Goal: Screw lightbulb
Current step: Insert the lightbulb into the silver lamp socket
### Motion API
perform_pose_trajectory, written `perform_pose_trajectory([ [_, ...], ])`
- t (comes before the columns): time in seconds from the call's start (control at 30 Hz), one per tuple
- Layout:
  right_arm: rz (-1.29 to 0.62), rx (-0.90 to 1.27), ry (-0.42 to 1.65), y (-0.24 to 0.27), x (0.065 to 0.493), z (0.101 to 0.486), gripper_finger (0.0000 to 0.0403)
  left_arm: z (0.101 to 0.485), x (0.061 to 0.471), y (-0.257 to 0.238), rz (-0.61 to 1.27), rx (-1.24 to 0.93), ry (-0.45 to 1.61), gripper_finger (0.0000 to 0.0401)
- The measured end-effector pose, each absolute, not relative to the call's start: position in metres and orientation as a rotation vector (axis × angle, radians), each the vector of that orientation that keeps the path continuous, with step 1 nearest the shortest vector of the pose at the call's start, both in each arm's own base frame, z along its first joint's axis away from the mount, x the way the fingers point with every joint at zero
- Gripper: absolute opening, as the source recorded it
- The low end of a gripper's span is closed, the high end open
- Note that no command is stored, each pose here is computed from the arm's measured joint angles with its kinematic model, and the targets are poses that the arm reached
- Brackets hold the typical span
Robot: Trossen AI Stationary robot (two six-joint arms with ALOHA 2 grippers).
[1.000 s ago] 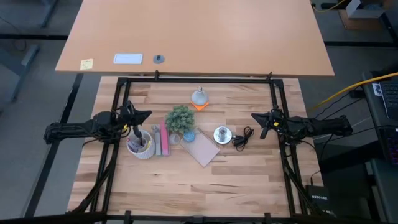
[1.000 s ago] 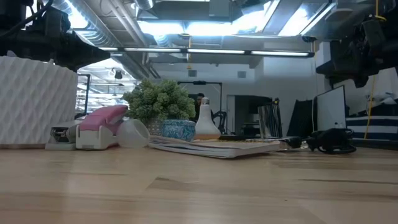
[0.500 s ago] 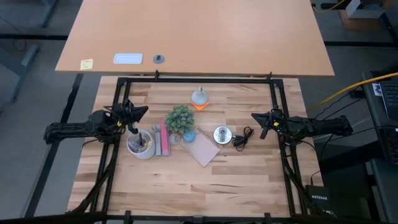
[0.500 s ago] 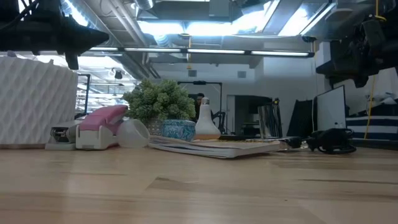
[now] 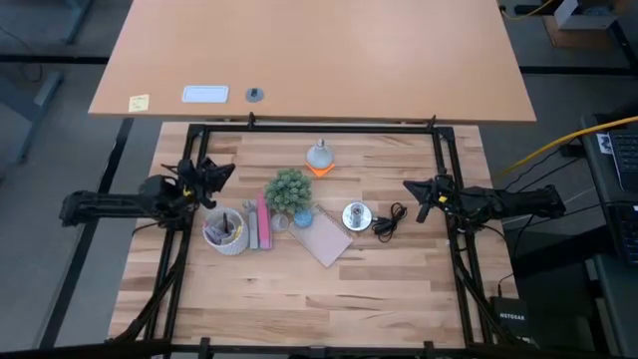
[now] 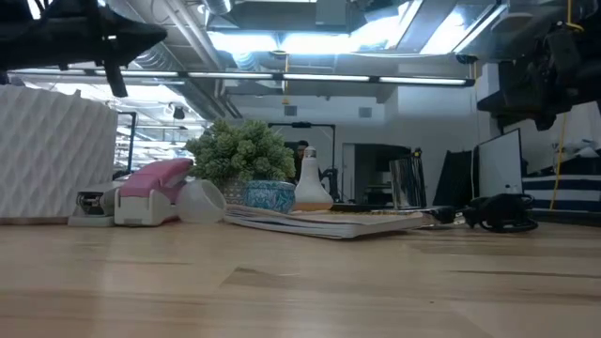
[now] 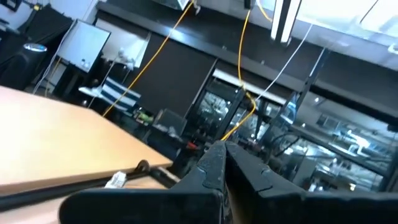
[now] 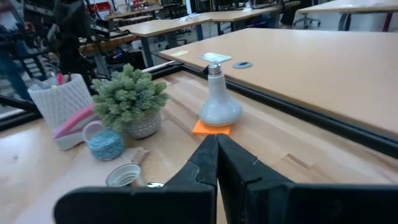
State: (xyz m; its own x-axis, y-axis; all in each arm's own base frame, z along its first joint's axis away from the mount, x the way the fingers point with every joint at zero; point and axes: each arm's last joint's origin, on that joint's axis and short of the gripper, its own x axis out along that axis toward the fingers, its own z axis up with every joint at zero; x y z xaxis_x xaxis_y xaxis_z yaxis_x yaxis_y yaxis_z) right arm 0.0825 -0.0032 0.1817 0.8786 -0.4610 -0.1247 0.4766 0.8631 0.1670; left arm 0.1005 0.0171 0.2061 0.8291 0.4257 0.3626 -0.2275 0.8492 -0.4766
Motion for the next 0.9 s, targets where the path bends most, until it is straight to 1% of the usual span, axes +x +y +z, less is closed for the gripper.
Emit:
perform_pose_trajectory([
  [0.2, -0.491, 0.186, 0.083, -0.003, 0.082, 0.182, 0.0005, 0.221, 0.129, 0.019, 0.382, -0.409, -0.373, 0.0],
  [0.33, -0.491, 0.185, 0.084, -0.003, 0.083, 0.182, 0.0005, 0.234, 0.162, 0.022, 0.435, -0.295, -0.246, 0.0],
  [0.5, -0.49, 0.185, 0.085, -0.003, 0.083, 0.182, 0.0005, 0.252, 0.208, 0.034, 0.507, -0.155, -0.144, 0.0],
  [0.67, -0.468, 0.187, 0.089, -0.003, 0.083, 0.182, 0.0005, 0.26, 0.251, 0.051, 0.563, -0.026, -0.063, 0.0],
  [0.9, -0.476, 0.186, 0.089, -0.003, 0.083, 0.182, 0.0005, 0.265, 0.292, 0.089, 0.666, -0.017, -0.035, 0.0],
])
